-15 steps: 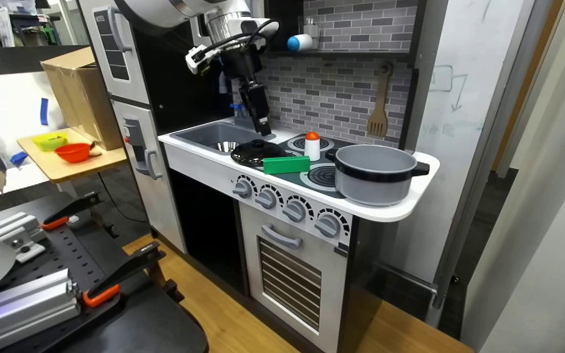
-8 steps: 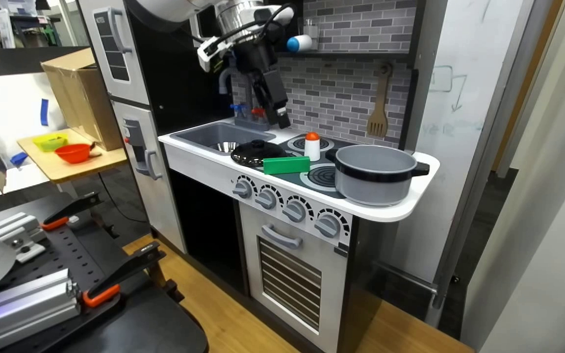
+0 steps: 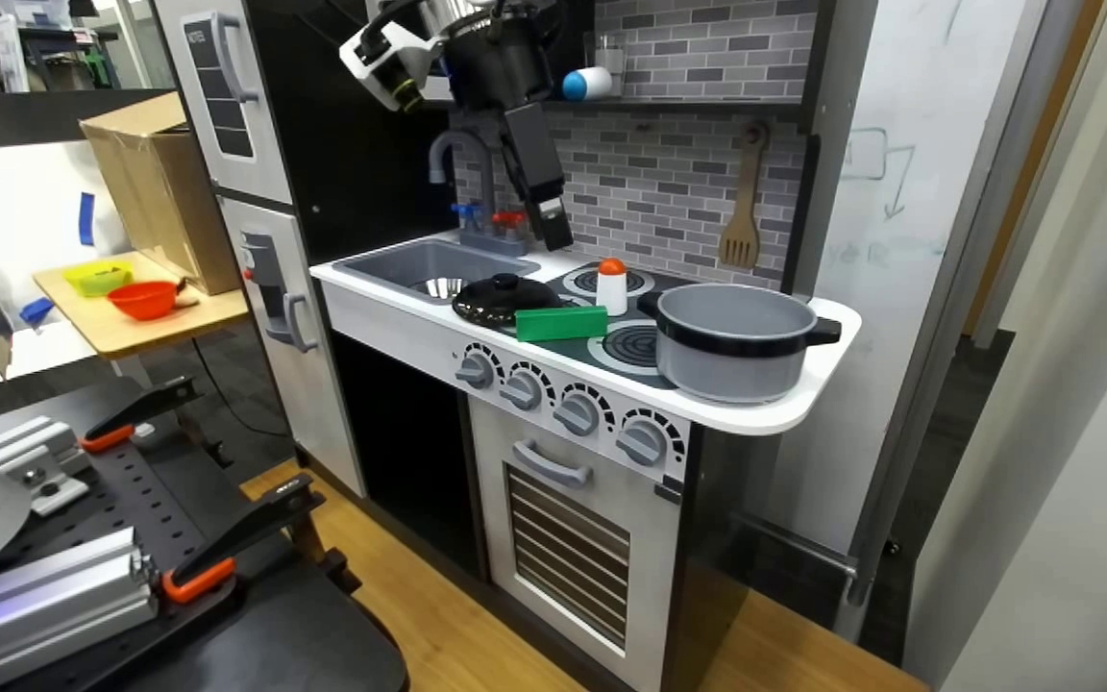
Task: Take off the lid from the pot, place the white object inside, and cover it with the lid
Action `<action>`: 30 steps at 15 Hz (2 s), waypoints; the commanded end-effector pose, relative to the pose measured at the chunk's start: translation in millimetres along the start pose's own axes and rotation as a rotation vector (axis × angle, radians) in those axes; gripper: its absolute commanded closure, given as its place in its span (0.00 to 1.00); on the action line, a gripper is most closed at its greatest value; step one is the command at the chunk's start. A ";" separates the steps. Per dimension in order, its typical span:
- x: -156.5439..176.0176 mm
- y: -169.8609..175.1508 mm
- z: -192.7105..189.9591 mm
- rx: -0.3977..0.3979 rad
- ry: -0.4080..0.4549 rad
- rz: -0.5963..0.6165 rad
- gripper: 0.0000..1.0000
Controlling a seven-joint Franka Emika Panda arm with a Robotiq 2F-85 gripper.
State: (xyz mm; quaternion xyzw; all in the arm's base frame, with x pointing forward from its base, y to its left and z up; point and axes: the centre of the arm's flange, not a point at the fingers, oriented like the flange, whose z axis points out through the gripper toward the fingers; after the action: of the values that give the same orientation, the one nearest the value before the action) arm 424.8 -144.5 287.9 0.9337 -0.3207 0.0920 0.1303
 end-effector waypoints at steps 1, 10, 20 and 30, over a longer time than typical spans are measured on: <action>-1.0 -1.2 -0.2 0.001 -0.001 -0.002 0.00; -1.6 -1.7 0.0 0.001 -0.002 -0.003 0.00; 27.7 -56.9 2.5 0.205 -0.028 -0.176 0.00; 66.5 -54.6 35.5 0.179 0.000 -0.207 0.00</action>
State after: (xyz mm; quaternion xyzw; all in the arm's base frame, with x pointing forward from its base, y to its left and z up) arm 502.9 -141.5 267.1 0.9695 -0.2161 0.1034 0.0527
